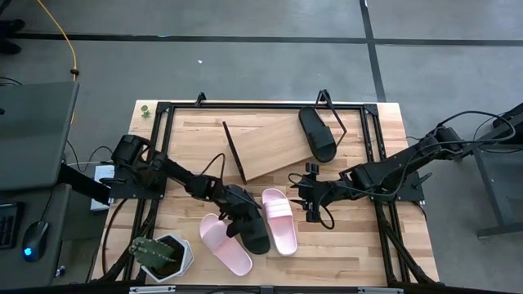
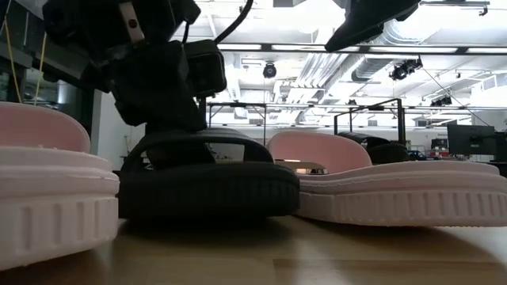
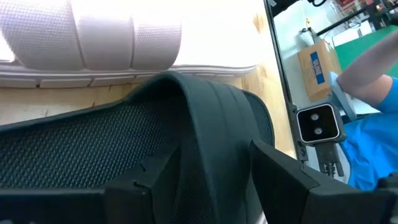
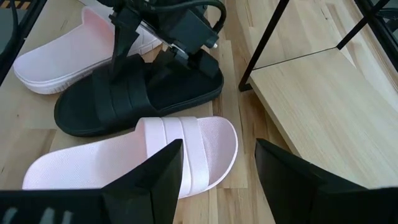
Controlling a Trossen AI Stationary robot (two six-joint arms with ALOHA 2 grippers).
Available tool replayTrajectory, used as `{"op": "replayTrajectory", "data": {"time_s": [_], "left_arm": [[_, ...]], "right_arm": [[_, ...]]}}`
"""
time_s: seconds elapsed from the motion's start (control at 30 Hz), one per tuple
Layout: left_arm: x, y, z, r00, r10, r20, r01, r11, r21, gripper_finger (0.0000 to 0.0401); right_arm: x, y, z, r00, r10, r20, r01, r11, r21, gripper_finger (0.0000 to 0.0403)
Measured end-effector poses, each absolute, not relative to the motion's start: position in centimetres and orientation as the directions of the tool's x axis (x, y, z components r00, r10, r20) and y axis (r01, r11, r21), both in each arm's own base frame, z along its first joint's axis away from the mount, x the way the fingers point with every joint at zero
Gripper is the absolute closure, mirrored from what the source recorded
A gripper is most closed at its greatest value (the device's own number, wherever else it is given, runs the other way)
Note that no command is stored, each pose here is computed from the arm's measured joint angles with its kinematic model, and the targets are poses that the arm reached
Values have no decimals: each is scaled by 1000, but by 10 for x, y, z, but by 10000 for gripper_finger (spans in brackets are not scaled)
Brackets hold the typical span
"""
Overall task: Pick and place slides into the shelf
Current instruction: Put the black slipper on the shelf
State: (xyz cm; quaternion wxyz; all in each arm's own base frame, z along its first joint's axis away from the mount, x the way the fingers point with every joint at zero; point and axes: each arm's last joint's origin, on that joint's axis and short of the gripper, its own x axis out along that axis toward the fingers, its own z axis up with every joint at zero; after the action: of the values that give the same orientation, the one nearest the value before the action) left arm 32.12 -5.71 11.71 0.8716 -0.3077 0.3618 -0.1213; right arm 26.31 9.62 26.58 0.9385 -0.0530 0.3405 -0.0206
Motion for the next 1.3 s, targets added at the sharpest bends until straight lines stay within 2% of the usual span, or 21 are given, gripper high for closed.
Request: {"op": "replayTrajectory", "data": {"time_s": [0.73,0.87,1.13,1.2,1.3], "left_arm": [[321,-57,117,710,-433,-556,5,792,-611,227],[321,-57,118,711,-435,-553,18,797,-604,262],[322,-57,118,707,-453,-543,40,792,-610,385],[322,-57,119,710,-453,-539,47,794,-606,393],[322,-57,119,712,-453,-537,49,794,-606,378]], "right_arm": [[263,96,266,768,-84,-635,9,993,-120,213],[263,96,266,768,-84,-635,9,993,-120,213],[263,96,266,769,-86,-634,12,993,-121,213],[263,95,266,770,-97,-631,20,992,-128,213],[263,95,266,771,-108,-628,28,990,-135,213]]}}
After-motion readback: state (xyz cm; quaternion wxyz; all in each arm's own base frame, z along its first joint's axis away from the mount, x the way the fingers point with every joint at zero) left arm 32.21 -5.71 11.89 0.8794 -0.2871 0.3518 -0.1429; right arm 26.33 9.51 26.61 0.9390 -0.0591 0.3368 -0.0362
